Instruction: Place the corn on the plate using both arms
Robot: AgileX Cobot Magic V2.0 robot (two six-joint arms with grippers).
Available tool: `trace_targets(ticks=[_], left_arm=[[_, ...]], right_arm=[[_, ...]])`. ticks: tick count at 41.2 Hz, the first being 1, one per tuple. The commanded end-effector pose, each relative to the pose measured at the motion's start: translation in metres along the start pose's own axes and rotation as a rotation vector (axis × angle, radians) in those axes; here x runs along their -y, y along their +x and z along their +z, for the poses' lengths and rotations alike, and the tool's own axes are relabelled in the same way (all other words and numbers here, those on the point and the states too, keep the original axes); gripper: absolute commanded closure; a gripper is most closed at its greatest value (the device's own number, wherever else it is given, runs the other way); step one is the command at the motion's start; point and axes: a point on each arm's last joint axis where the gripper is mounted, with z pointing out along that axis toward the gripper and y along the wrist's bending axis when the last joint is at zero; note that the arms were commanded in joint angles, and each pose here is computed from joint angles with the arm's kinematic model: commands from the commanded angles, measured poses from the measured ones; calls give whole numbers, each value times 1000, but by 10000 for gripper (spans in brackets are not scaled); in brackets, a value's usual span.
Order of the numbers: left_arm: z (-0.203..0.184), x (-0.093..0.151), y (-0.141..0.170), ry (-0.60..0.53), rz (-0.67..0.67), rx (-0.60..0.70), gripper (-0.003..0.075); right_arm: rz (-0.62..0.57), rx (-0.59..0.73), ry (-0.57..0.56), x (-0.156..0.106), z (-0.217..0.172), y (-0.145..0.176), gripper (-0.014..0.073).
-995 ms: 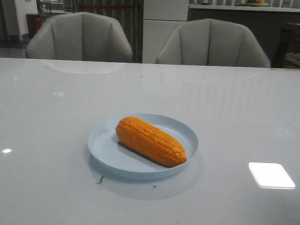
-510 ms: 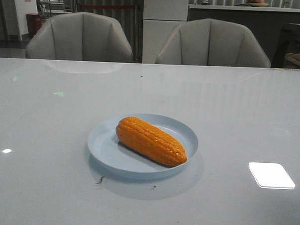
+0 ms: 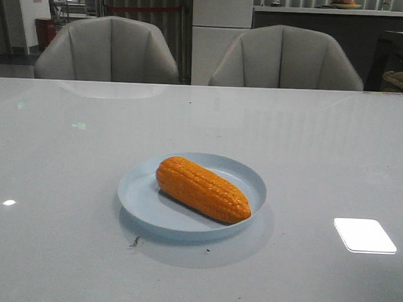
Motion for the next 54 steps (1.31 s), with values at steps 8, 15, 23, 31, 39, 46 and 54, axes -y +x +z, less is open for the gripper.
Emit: trace_targets(ticks=[8, 15, 23, 31, 39, 46, 54], left_arm=[[-34, 0, -14, 6, -64, 278, 619], [-56, 2, 11, -17, -76, 591, 619], [-59, 8, 64, -37, -72, 784, 619], [-52, 12, 106, -44, -72, 872, 619], [-34, 14, 121, -37, -76, 805, 619], [-31, 15, 124, -33, -76, 766, 619], [-31, 15, 124, -33, -76, 766, 619]], right_arm=[[7, 90, 7, 0, -6, -13, -17], [7, 90, 7, 0, -6, -13, -17], [7, 90, 7, 0, -6, -13, -17], [7, 90, 7, 0, -6, -13, -17], [7, 83, 5, 0, -5, -13, -17], [7, 83, 5, 0, -5, -13, -17], [7, 83, 5, 0, -5, -13, -17]])
